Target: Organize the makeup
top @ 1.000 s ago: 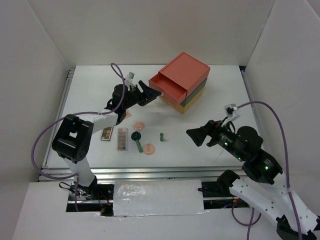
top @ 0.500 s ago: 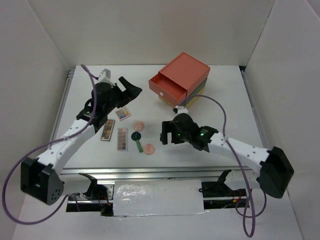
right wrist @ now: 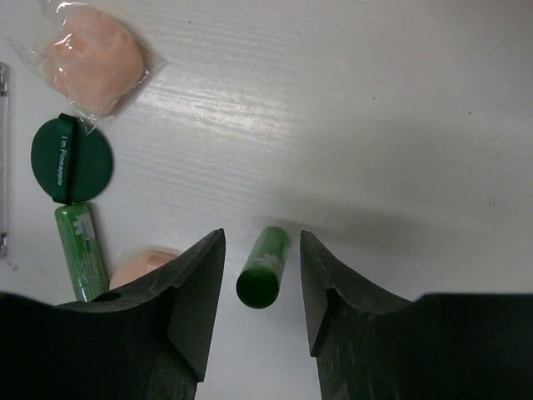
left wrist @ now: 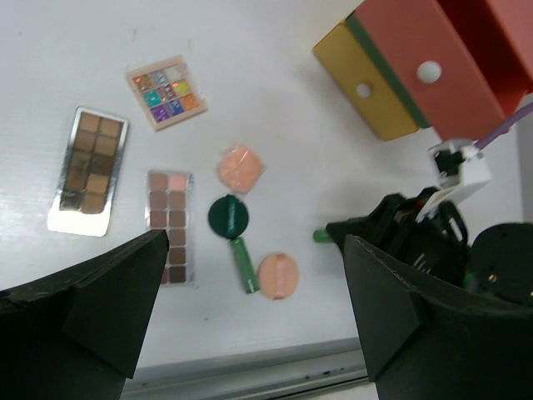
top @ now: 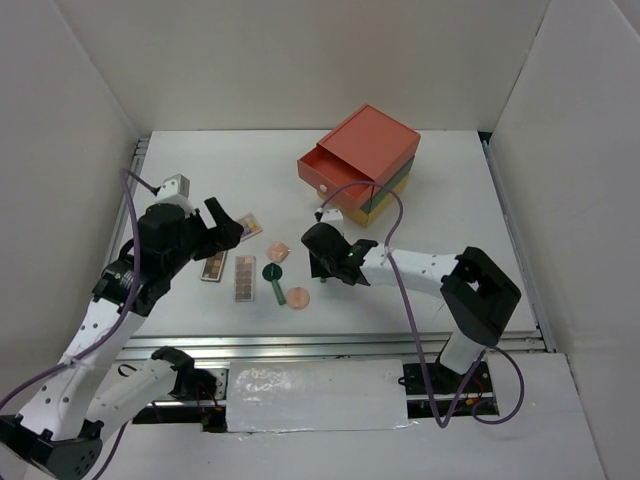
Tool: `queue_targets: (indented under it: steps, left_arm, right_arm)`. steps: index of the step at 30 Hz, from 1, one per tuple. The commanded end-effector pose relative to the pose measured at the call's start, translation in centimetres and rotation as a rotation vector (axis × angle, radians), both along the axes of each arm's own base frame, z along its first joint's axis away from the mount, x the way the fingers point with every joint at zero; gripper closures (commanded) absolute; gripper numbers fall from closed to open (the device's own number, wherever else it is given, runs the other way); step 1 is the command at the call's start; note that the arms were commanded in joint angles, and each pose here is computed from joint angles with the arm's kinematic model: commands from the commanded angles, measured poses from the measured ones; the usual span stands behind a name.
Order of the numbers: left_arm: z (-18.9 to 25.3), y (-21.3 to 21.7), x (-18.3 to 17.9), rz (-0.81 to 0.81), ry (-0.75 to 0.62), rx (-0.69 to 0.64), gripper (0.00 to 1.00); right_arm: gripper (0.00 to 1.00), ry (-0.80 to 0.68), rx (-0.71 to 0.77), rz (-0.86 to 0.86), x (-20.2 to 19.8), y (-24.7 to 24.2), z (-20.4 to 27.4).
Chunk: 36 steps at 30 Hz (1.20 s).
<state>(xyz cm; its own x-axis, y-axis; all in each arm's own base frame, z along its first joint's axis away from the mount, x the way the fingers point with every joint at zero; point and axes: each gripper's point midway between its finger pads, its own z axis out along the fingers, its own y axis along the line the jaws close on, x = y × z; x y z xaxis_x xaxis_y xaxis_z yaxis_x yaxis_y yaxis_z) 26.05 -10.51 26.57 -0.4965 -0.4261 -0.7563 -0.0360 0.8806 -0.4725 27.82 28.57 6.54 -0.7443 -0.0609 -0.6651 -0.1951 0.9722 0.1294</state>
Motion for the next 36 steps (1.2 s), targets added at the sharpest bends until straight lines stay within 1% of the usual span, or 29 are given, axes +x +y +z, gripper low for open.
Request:
queue_targets:
  steps: [1, 6, 9, 12, 17, 20, 21, 24, 25, 26, 27, 28, 29, 31, 34, 35, 36]
  left_arm:
    - [-0.9, 1.5, -1.7, -0.013, 0.025, 0.103, 0.01]
    - [-1.3, 2.5, -2.5, -0.001, 0.024, 0.148, 0.01]
    - [-1.8, 3.0, -2.6, 0.011, 0.034, 0.173, 0.01]
    - [-2.2, 3.1, -2.7, 0.009, 0.038, 0.177, 0.01]
    - [-2.4, 2.9, -2.6, -0.001, 0.039, 0.177, 0.00]
    - [-2.4, 2.9, -2.6, -0.001, 0.036, 0.180, 0.01]
    - [-2.3, 3.0, -2.7, 0.001, 0.033, 0.179, 0.01]
    - [-2.3, 3.0, -2.6, 0.002, 0.034, 0.180, 0.01]
    - [-2.4, 3.0, -2.6, 0.003, 0.035, 0.182, 0.01]
    - [-2.4, 3.0, -2.6, 0.000, 0.035, 0.182, 0.01]
    - [-2.4, 3.0, -2.6, 0.000, 0.035, 0.182, 0.00]
    - [-2.4, 3.0, -2.6, 0.000, 0.037, 0.183, 0.01]
    - [-2.4, 3.0, -2.6, -0.001, 0.036, 0.184, 0.01]
    - [-2.4, 3.0, -2.6, 0.000, 0.035, 0.186, 0.01]
    - [-2.3, 3.2, -2.6, 0.004, 0.026, 0.183, 0.01]
    - [-2.2, 3.2, -2.6, 0.005, 0.022, 0.182, 0.00]
    - [-2.1, 3.3, -2.7, 0.009, 0.014, 0.178, 0.00]
  right_arm:
    - [0.52, -0.064, 0.011, -0.050, 1.8, 0.9, 1.2]
    - [0.56, -0.039, 0.017, -0.055, 1.5, 1.2, 1.0]
    - [0.52, -0.034, 0.027, -0.059, 1.1, 1.0, 1.3]
    - [0.52, -0.040, 0.041, -0.059, 0.8, 1.0, 1.7]
    - [0.57, -0.026, 0.034, -0.057, 0.2, 0.7, 1.4]
    - [0.73, -0.015, 0.021, -0.065, 0.1, 0.5, 1.0]
    - [0.74, -0.011, 0.026, -0.066, 0.0, 0.6, 1.1]
    - [0.74, -0.012, 0.031, -0.068, -0.1, 0.4, 1.4]
    - [0.76, -0.013, 0.030, -0.067, -0.1, 0.4, 1.5]
    - [0.87, -0.015, 0.031, -0.073, 0.0, 0.4, 1.6]
    - [0.89, -0.016, 0.025, -0.071, -0.1, 0.3, 1.6]
    - [0.96, -0.016, 0.024, -0.073, -0.1, 0.3, 1.7]
    - [1.00, -0.022, 0.029, -0.072, -0.1, 0.4, 2.2]
    - [1.00, -0.036, 0.047, -0.046, -0.5, 1.1, 3.4]
    - [1.00, -0.086, 0.143, 0.013, -0.8, 2.4, 8.2]
    - [1.00, -0.142, 0.212, 0.031, -0.6, 2.8, 11.7]
    - [1.00, -0.177, 0.235, 0.037, -0.4, 2.8, 13.6]
